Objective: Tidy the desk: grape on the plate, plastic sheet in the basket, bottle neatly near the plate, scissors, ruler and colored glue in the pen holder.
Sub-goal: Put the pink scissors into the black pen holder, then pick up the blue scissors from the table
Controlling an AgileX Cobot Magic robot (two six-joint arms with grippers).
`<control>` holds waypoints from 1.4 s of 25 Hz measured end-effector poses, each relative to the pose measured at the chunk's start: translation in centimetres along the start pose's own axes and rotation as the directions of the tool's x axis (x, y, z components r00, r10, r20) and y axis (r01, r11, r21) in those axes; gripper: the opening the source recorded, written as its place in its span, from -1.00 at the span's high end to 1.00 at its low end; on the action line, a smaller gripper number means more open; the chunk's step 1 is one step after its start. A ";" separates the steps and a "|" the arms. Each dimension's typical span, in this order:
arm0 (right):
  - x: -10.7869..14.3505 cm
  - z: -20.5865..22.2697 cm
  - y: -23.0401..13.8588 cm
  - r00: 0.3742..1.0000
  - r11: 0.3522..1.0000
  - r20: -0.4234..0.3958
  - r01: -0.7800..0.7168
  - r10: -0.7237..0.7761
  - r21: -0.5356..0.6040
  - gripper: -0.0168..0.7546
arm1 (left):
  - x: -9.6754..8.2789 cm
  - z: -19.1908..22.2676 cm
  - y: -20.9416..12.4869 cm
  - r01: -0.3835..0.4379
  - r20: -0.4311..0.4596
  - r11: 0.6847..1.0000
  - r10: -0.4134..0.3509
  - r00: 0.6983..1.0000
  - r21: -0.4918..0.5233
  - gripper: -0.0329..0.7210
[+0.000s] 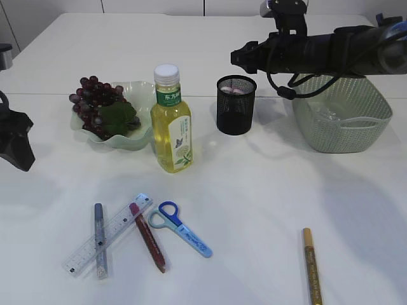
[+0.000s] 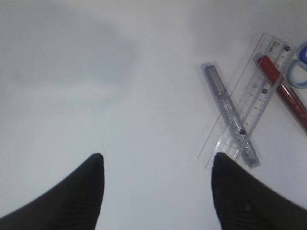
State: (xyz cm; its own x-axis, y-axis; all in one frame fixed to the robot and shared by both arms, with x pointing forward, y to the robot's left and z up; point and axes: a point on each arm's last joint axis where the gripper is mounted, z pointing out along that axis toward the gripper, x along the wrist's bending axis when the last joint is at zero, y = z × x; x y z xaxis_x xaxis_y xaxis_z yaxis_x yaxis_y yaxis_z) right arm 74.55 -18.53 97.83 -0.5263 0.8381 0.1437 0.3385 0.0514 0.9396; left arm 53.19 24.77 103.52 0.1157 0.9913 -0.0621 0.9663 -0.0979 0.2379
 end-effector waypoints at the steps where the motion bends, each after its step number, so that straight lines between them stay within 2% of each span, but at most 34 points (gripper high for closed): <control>1: 0.0 0.0 0.0 1.000 1.000 0.001 -0.019 0.019 0.000 -0.10 | 0.0 0.0 0.0 0.000 0.000 1.000 0.000 1.000 0.000 -0.43; 7: 0.7 -1.6 1.9 0.998 0.996 0.012 -0.055 0.055 0.066 -0.11 | 0.0 0.0 0.0 0.000 0.000 1.000 0.000 1.000 0.000 -0.43; 12: 2.8 -5.4 4.9 0.993 0.968 -0.010 -0.110 0.115 0.225 -0.11 | 0.0 0.0 0.0 0.000 0.000 1.000 0.000 1.000 0.002 -0.43; 16: 5.4 -8.7 6.6 0.994 0.917 0.013 -0.105 0.108 0.384 -0.09 | 0.0 0.0 -0.1 0.000 0.000 1.000 0.000 1.000 0.012 -0.43; 20: 9.2 -10.8 7.8 0.999 0.873 0.028 -0.043 0.034 0.487 0.01 | 0.0 0.0 -0.2 0.000 -0.001 1.000 0.000 1.000 0.027 -0.40; 23: 12.5 -11.3 7.4 1.000 0.813 0.003 -0.015 0.016 0.582 0.02 | 0.0 0.0 -0.3 0.001 0.001 1.000 -0.001 1.000 0.029 -0.39; 28: 16.8 -11.3 5.2 0.998 0.669 -0.035 0.059 -0.050 0.740 0.03 | -0.2 0.0 -0.3 0.012 0.019 0.999 -0.013 1.000 0.031 -0.38; 35: 21.4 -9.3 1.6 0.986 0.541 -0.113 0.161 -0.121 0.825 0.04 | -0.2 0.0 -0.3 0.013 0.021 0.999 -0.014 1.000 0.031 -0.38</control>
State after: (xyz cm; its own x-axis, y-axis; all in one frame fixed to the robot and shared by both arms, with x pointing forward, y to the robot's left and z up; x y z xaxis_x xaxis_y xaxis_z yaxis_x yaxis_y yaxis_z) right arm 56.56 -5.60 105.33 -0.6484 0.7587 0.0628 0.7419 0.6113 0.2755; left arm 52.90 24.61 103.46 0.1070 0.9905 -0.0858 0.9744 -0.0873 0.2073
